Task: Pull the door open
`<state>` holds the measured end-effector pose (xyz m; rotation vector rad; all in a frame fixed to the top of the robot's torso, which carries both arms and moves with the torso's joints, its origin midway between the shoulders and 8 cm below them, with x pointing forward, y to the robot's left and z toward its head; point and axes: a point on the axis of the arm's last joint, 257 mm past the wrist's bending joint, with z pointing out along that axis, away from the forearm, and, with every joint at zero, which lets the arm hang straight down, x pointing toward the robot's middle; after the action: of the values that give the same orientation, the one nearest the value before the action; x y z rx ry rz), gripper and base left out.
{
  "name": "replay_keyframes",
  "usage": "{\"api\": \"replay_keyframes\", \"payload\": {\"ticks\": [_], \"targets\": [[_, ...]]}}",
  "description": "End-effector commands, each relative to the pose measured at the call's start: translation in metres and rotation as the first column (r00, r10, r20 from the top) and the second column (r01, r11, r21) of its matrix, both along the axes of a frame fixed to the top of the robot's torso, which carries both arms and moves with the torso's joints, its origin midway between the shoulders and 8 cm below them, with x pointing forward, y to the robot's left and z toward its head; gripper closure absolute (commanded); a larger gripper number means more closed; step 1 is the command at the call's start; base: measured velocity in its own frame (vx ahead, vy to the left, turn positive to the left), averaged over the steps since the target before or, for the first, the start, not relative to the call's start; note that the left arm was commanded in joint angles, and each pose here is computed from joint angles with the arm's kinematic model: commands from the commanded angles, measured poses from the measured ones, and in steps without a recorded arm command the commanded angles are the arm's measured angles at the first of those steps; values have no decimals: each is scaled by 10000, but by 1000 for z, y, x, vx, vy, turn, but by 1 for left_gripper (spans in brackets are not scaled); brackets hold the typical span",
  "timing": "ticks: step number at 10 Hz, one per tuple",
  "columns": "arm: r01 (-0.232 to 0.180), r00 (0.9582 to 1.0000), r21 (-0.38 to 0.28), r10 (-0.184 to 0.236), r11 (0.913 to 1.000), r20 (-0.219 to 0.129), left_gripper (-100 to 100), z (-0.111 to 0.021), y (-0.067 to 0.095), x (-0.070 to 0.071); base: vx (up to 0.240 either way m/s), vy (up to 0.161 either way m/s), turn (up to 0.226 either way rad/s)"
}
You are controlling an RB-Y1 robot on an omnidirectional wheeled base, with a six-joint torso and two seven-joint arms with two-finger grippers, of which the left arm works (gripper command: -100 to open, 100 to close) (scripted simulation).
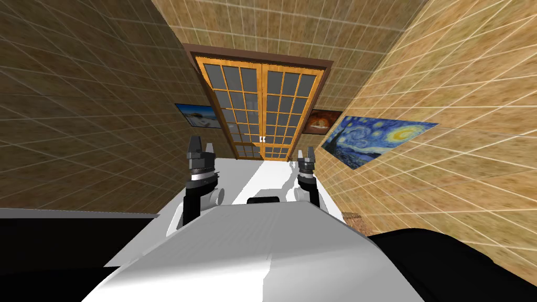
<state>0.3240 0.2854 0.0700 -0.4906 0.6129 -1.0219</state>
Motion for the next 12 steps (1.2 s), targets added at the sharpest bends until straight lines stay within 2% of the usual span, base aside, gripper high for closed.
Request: {"api": "replay_keyframes", "payload": {"ticks": [1,4,6,12], "targets": [[-67,9998,223,71,9997,-198,-100,-10,-1,7,28,12,-6],[-206,9981,637,242,9978,-567,-100,-29,-2,20,146,-26,5],[-336,9951,1014,427,9943,-893,-100,-47,-3,31,173,-33,5],[-549,9865,1683,795,9842,-1433,-100,-79,-2,49,99,-24,2]]}}
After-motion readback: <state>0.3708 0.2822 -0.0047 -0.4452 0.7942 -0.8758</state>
